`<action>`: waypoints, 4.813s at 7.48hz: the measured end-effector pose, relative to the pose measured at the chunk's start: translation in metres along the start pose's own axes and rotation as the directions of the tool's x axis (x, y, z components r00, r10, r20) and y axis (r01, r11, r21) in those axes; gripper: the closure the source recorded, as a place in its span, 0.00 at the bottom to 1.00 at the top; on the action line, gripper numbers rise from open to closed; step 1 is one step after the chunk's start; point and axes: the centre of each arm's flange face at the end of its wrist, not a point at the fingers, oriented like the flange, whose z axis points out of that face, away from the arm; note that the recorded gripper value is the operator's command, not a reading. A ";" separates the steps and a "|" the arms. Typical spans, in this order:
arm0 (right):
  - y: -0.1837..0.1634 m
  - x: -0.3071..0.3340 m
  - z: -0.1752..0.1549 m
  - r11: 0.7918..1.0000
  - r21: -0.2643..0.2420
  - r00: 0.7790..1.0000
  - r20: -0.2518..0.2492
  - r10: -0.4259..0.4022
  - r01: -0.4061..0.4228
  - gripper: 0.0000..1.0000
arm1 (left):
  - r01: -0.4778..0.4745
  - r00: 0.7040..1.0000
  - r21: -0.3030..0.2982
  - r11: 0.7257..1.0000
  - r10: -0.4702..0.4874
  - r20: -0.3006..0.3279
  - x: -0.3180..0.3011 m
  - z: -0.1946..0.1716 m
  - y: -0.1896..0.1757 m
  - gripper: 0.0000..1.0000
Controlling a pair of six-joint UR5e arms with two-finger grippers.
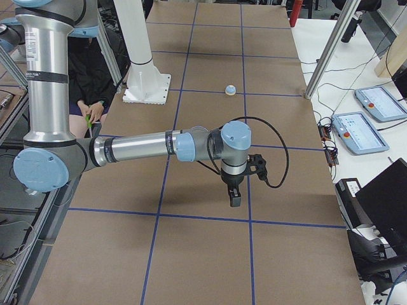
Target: Place and press bell with both arms
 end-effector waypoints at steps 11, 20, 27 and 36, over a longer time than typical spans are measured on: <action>0.010 -0.005 0.001 0.999 0.002 0.998 0.060 -0.033 0.033 0.00 | -0.039 0.999 0.032 0.999 0.039 0.002 0.003 -0.004 -0.006 0.00; 0.008 -0.020 -0.015 0.998 0.035 0.996 0.065 -0.056 0.054 0.00 | -0.044 0.999 0.038 0.998 0.044 0.003 0.004 -0.005 -0.005 0.00; 0.008 -0.024 -0.021 0.997 0.047 0.996 0.064 -0.063 0.060 0.00 | -0.045 0.999 0.039 0.998 0.045 0.003 0.005 -0.005 -0.005 0.00; 0.007 -0.025 -0.022 0.997 0.050 0.996 0.063 -0.066 0.063 0.00 | -0.042 0.999 0.035 0.999 0.042 0.003 0.003 -0.004 -0.005 0.00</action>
